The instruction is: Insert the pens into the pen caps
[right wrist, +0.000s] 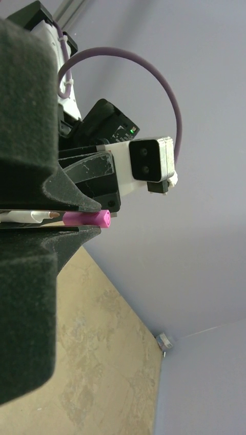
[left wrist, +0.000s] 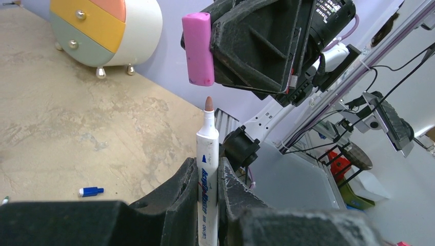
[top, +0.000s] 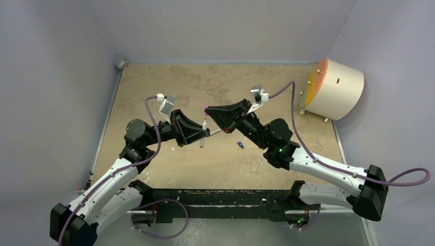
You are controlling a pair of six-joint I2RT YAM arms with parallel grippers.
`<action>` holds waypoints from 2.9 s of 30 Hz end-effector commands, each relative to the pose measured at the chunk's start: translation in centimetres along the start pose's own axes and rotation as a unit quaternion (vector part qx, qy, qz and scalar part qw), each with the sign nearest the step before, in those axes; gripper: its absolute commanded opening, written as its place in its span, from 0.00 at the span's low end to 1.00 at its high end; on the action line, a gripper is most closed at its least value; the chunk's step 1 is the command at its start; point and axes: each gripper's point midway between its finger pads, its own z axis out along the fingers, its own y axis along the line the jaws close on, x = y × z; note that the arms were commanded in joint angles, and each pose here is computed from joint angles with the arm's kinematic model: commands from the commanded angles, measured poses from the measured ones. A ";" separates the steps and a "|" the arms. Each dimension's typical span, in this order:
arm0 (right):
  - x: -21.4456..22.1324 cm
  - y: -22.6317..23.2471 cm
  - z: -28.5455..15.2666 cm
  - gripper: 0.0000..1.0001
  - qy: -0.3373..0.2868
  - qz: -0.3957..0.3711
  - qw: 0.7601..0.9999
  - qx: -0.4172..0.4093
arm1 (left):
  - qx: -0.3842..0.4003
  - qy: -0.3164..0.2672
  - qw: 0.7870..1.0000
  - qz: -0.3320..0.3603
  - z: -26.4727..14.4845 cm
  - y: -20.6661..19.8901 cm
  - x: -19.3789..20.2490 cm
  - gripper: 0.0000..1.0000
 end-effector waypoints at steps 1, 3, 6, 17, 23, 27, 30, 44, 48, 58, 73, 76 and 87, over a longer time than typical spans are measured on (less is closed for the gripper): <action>-2.6 2.2 0.3 0.00 -0.041 -0.006 0.998 -0.042 | 0.023 -0.016 0.999 0.042 0.2 -1.8 -1.8 0.00; -2.4 2.2 0.2 0.00 -0.038 -0.007 0.998 -0.043 | 0.018 -0.021 0.999 0.043 0.2 -1.7 -2.0 0.00; -2.3 2.2 0.1 0.00 -0.037 -0.005 0.998 -0.045 | 0.012 -0.025 0.999 0.045 0.2 -1.6 -2.2 0.00; -0.9 1.7 0.1 0.00 -0.019 -0.006 0.999 -0.043 | 0.014 -0.032 0.998 0.053 0.4 -2.0 -3.1 0.00; -0.8 1.8 0.1 0.00 -0.021 -0.001 0.999 -0.048 | 0.012 -0.036 0.998 0.056 0.4 -2.0 -3.3 0.00; -0.7 1.8 0.0 0.00 -0.020 0.001 0.999 -0.049 | 0.004 -0.039 0.998 0.057 0.5 -1.6 -3.5 0.00; -0.6 1.9 -0.1 0.00 -0.019 0.004 0.998 -0.052 | -0.005 -0.047 0.997 0.058 0.6 -1.3 -3.7 0.00; 0.3 2.0 -0.1 0.04 -0.010 0.012 0.998 -0.065 | -0.013 -0.073 0.994 0.078 0.7 -1.3 -5.3 0.00; -1.0 2.3 -0.6 0.21 -0.026 0.000 0.998 -0.063 | -0.011 -0.043 0.996 0.079 0.9 -0.9 -4.2 0.00; -3.2 3.3 -2.7 0.44 -0.060 -0.015 0.995 -0.080 | 0.010 -0.036 0.995 0.089 0.7 -1.8 -3.8 0.00; -2.4 5.3 -3.0 0.53 -0.035 -0.057 0.987 -0.144 | 0.104 -0.028 0.990 0.087 0.6 -5.6 -4.1 0.00; -3.2 5.5 -3.4 0.54 -0.046 -0.069 0.987 -0.141 | 0.111 -0.023 0.990 0.090 0.5 -5.9 -3.9 0.00; -3.1 5.7 -1.7 0.57 -0.012 -0.094 0.987 -0.133 | 0.128 0.028 0.987 0.096 0.8 -5.4 -2.5 0.00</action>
